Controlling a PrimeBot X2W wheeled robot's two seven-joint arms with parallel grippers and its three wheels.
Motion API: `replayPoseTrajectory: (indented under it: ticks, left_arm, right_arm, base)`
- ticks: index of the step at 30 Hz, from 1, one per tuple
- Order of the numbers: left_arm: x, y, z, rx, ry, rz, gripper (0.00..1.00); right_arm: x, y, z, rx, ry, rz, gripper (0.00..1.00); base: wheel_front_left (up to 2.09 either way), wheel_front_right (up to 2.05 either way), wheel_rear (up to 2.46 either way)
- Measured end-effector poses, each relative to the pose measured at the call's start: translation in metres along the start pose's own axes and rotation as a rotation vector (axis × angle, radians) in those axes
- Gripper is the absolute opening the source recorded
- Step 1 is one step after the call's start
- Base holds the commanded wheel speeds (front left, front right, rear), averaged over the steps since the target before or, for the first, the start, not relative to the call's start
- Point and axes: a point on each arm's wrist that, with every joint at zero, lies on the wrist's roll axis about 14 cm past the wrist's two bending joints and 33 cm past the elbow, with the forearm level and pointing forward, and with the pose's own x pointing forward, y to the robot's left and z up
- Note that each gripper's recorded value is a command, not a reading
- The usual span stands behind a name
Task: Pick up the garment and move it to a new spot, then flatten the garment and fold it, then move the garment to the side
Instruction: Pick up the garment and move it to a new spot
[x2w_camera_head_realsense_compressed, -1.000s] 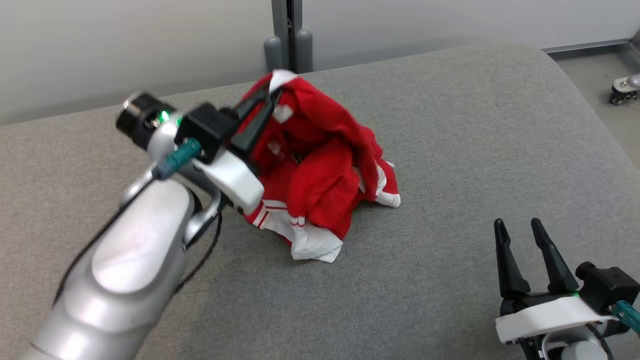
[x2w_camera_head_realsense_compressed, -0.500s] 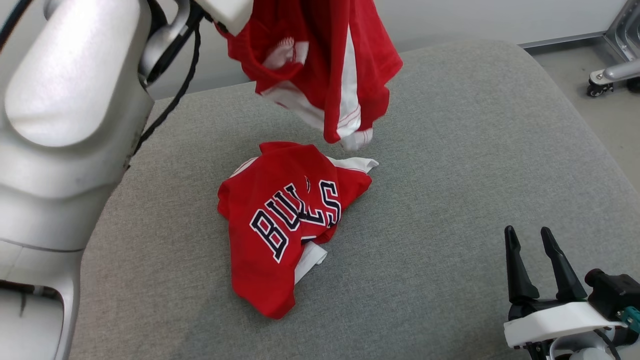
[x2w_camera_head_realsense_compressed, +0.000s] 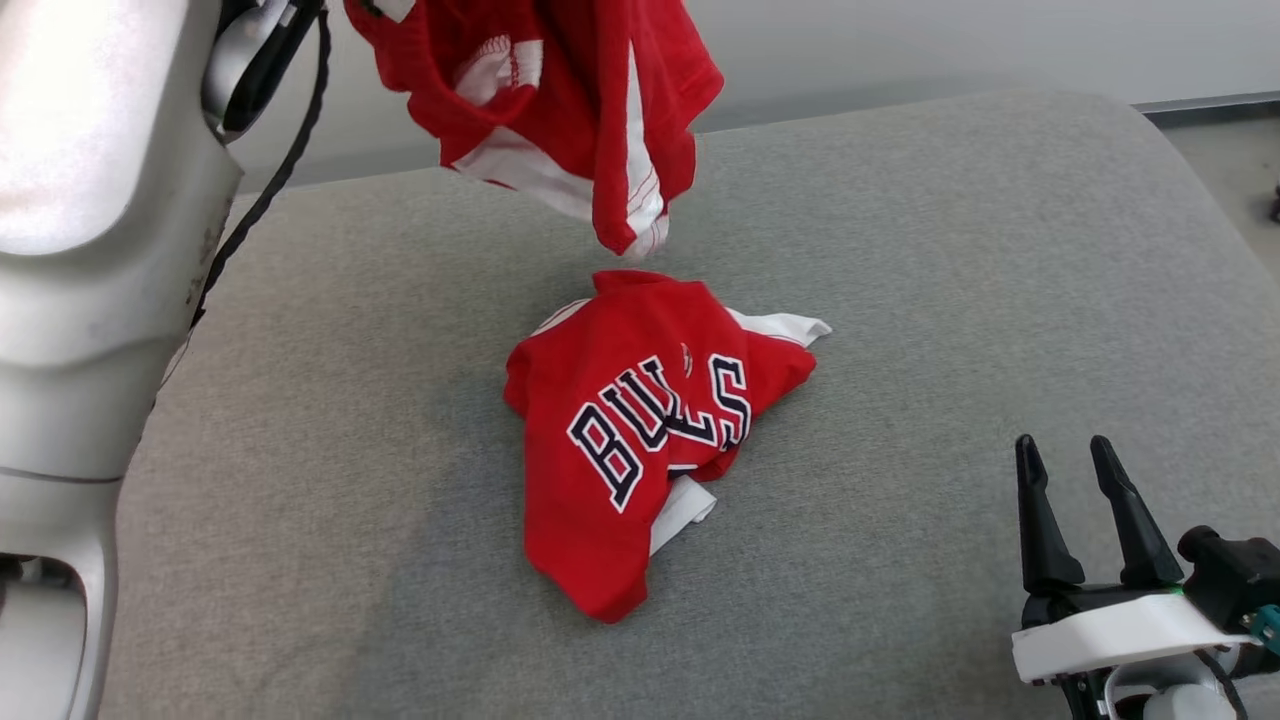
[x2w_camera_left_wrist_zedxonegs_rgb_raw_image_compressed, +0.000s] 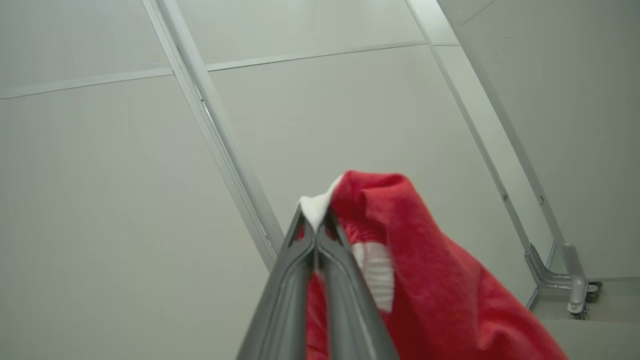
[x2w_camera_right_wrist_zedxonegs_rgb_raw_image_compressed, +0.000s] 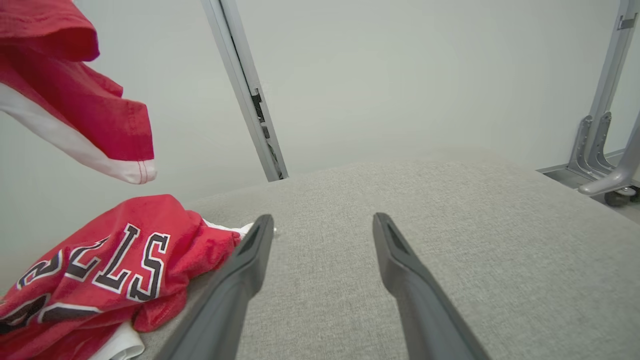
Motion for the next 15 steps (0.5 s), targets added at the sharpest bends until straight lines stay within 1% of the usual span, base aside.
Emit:
replayPoseTrajectory:
  ticks: [7, 8, 9, 15]
  left_arm:
    - [-0.053, 0.056, -0.029, 0.042, 0.102, 0.148, 0.00]
    - [-0.064, 0.066, -0.032, 0.051, 0.119, 0.177, 0.00]
    - [-0.085, 0.084, -0.036, 0.066, 0.147, 0.232, 0.00]
    - [-0.155, 0.129, -0.045, 0.119, 0.243, 0.382, 0.00]
  right_arm:
    - [0.025, 0.037, -0.001, -0.027, -0.009, 0.116, 1.00]
    - [0.029, 0.043, -0.002, -0.029, -0.009, 0.137, 1.00]
    - [0.035, 0.054, -0.004, -0.041, -0.005, 0.177, 1.00]
    - [0.053, 0.093, -0.017, -0.066, 0.015, 0.313, 1.00]
  base:
    - [0.00, 0.00, 0.00]
    - [0.00, 0.00, 0.00]
    - [0.00, 0.00, 0.00]
    - [0.00, 0.00, 0.00]
